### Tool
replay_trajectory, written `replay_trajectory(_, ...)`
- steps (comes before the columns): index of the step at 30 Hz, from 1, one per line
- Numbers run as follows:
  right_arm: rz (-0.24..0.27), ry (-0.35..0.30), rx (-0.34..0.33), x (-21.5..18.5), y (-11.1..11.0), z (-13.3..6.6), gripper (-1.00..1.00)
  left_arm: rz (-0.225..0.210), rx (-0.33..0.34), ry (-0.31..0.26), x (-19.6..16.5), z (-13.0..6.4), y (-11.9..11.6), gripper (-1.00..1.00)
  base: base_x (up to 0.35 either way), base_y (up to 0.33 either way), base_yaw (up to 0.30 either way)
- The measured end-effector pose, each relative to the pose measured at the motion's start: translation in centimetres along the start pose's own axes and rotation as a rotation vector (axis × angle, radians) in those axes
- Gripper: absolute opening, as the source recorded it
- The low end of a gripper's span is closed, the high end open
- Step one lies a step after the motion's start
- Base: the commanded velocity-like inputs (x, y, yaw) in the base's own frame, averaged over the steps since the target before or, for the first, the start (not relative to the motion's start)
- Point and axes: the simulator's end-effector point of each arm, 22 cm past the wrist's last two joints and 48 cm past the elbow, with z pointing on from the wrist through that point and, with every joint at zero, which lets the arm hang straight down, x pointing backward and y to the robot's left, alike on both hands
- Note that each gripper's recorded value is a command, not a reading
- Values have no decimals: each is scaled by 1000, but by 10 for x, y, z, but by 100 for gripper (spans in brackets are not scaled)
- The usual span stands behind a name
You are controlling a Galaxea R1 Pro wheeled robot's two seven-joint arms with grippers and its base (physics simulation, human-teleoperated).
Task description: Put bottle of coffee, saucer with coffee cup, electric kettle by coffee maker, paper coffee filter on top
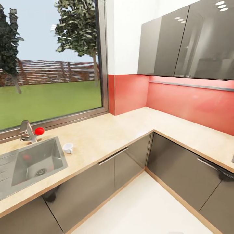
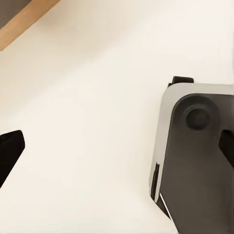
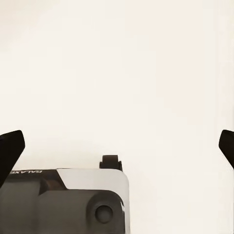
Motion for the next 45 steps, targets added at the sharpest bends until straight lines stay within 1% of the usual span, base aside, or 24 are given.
replay_trajectory(8,2,1,1,0,-1,0,100,0,1,-1,0,0,0,100,-199,-257,273)
replay_trajectory(19,2,5,1,2,-1,1,100,1,1,3,2,0,0,100,-105,-201,273)
replay_trajectory(31,2,9,2,4,-1,1,100,1,1,6,3,0,0,100,-4,-228,273)
replay_trajectory(45,2,14,1,6,-1,2,100,2,1,8,4,0,0,100,9,-30,273)
